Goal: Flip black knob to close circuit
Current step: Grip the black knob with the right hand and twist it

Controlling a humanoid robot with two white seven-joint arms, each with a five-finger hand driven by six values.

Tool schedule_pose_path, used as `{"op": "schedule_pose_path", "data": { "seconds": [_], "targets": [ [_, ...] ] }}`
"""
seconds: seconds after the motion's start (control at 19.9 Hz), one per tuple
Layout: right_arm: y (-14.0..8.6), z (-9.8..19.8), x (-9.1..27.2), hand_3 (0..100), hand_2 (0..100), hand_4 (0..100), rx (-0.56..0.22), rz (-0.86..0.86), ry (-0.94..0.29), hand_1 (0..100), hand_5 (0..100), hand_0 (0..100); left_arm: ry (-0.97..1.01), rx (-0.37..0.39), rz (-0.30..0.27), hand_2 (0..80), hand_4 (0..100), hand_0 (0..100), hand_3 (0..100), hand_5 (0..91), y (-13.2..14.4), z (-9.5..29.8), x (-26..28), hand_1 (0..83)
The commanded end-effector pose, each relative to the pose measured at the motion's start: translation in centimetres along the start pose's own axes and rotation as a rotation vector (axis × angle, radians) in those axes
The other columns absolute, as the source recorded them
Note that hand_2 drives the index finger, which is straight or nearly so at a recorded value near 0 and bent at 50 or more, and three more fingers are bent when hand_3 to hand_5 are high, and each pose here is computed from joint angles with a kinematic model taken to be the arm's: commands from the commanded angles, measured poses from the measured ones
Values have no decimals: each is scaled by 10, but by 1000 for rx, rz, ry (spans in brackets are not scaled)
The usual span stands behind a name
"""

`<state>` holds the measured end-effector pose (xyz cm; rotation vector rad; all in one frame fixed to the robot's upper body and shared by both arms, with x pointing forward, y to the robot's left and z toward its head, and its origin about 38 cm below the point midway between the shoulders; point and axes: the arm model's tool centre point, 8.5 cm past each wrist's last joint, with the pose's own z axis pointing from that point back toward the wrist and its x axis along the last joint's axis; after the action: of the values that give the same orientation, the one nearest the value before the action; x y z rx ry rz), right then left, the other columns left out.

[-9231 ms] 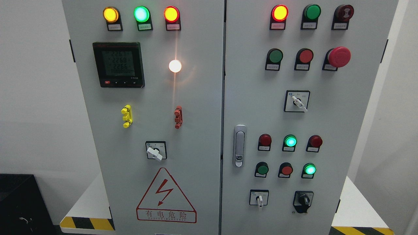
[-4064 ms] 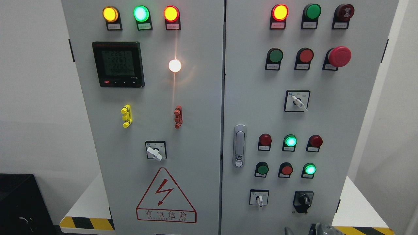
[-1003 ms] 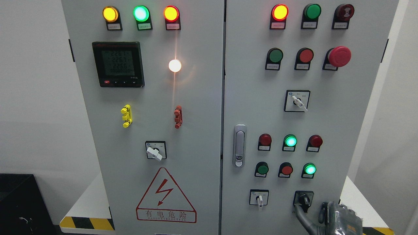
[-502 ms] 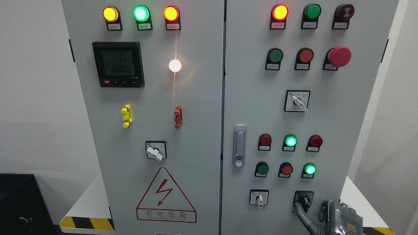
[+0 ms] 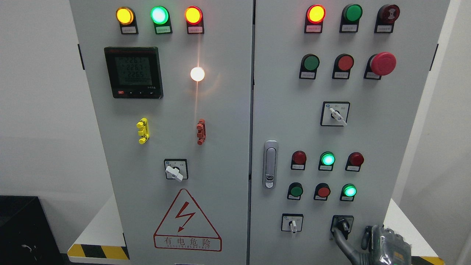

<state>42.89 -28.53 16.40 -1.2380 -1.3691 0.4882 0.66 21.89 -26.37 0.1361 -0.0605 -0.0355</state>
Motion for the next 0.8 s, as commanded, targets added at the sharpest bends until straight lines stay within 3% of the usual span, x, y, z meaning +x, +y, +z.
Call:
{"op": "schedule_pose_path", "data": {
  "seconds": [0.0, 0.75],
  "targets": [
    [-4, -1, -12, 995, 893, 895, -13, 1, 33, 152, 961, 0, -5, -3, 4, 0, 0, 120, 0, 0, -1, 0, -5, 556],
    [-6, -2, -13, 995, 893, 893, -16, -8, 37, 152, 961, 0, -7, -5, 3, 0, 0, 120, 0, 0, -2, 0, -4, 556]
  ]
}}
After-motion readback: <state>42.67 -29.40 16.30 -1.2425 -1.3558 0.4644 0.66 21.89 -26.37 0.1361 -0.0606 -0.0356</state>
